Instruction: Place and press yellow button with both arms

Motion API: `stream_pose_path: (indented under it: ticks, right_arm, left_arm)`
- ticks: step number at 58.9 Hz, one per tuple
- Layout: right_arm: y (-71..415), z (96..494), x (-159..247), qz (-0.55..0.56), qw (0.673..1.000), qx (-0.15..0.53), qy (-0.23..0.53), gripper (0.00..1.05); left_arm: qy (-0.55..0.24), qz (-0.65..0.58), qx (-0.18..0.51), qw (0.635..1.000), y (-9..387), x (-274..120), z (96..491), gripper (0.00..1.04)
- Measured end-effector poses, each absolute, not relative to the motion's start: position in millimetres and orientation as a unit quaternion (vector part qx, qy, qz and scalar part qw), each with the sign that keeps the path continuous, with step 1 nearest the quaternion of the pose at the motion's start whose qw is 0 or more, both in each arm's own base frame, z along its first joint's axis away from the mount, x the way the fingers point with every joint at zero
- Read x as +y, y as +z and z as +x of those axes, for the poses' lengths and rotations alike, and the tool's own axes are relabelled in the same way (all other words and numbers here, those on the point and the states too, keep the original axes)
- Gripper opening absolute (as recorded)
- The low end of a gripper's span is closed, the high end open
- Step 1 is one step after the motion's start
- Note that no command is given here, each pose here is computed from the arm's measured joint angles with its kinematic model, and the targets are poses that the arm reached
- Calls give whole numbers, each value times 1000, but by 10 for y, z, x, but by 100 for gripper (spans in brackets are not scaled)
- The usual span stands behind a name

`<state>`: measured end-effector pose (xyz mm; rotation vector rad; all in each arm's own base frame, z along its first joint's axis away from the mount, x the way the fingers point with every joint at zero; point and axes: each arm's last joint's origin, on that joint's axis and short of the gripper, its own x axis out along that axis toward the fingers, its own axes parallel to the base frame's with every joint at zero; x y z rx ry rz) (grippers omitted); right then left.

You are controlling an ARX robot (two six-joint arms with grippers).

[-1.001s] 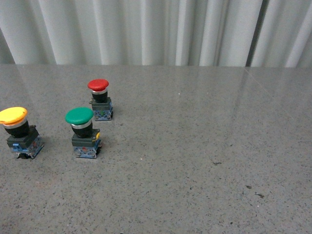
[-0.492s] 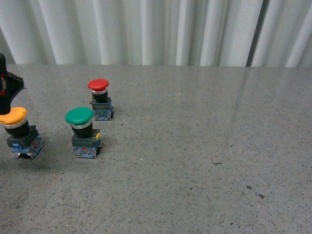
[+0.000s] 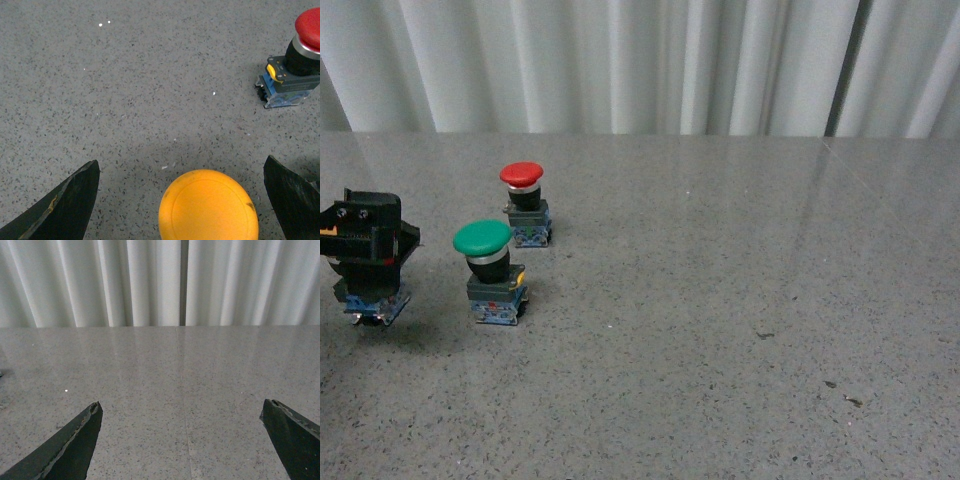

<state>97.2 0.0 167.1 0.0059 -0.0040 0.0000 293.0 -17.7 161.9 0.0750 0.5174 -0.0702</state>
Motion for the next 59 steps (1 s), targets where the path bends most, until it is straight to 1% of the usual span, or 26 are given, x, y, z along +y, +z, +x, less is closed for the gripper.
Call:
stream_pose_path:
  ticks: [7, 9, 17, 19, 20, 24, 29, 31, 32, 34, 36, 44, 49, 59]
  right_arm:
    - [1671, 972, 0, 3, 1000, -2, 0, 98]
    - [1671, 972, 0, 3, 1000, -2, 0, 98]
    - [1671, 972, 0, 3, 1000, -2, 0, 98]
    - [1671, 972, 0, 3, 1000, -2, 0, 98]
    - [1671, 972, 0, 3, 1000, -2, 0, 98]
    - [1671, 972, 0, 3, 1000, -2, 0, 98]
    - [1671, 972, 0, 3, 1000, -2, 0, 98]
    - [1671, 972, 0, 3, 1000, -2, 0, 98]
    - [1671, 972, 0, 3, 1000, -2, 0, 98]
    - [1671, 972, 0, 3, 1000, -2, 0, 98]
    - [1671, 972, 0, 3, 1000, -2, 0, 98]
    - [1671, 972, 0, 3, 1000, -2, 0, 98]
    - [1671, 972, 0, 3, 1000, -2, 0, 98]
    - [1671, 972, 0, 3, 1000, -2, 0, 98]
  left_arm:
    - [-39, 46, 253, 966, 1601, -179, 2944, 98]
    - [-40, 49, 252, 966, 1599, -180, 2946, 96]
    - [-42, 54, 252, 965, 1581, -182, 2955, 64]
    - [-42, 54, 253, 965, 1580, -182, 2954, 61]
    - [-42, 55, 253, 965, 1580, -182, 2954, 57]
    - [-43, 57, 252, 965, 1583, -182, 2953, 50]
    - [-41, 60, 251, 965, 1645, -186, 2921, 35]
    - [-41, 65, 229, 970, 1832, -239, 2847, 34]
    - [-49, 67, 205, 975, 2013, -316, 2804, 34]
    - [-70, 62, 139, 986, 2467, -558, 2752, 34]
    - [-100, 37, 102, 989, 2733, -894, 2731, 34]
    - [-127, 11, 115, 985, 2674, -1339, 2777, 34]
    - [-137, -1, 159, 978, 2417, -1668, 2836, 34]
    - [-115, -18, 202, 972, 2091, -1935, 2936, 34]
